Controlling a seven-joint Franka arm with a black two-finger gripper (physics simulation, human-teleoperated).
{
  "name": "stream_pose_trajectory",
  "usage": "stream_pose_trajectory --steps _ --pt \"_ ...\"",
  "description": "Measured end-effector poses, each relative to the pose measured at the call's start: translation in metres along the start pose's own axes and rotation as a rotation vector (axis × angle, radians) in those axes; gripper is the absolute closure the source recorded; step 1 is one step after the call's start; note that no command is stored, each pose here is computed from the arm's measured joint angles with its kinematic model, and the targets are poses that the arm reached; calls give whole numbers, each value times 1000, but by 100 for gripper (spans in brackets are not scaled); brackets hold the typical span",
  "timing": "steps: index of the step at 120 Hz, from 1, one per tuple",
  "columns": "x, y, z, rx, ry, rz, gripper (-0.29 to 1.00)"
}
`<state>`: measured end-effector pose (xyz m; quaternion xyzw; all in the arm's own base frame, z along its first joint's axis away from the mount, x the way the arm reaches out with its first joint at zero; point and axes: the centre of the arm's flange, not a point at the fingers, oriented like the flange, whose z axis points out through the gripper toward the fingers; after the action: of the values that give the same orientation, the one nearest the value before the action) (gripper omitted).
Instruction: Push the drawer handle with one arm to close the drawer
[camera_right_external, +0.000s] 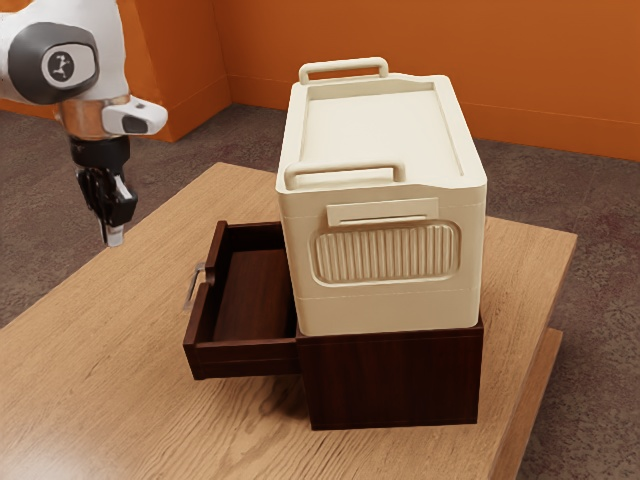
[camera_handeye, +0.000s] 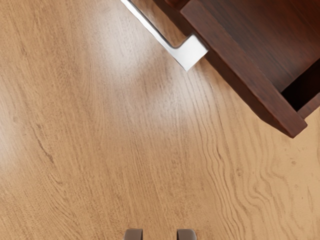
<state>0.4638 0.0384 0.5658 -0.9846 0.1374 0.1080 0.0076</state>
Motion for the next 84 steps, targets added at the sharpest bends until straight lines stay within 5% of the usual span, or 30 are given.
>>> stream_pose_trajectory --steps 39,84 --pt "26 -11 99 80 61 43 77" --pt "52 -1 139 197 346 191 78"
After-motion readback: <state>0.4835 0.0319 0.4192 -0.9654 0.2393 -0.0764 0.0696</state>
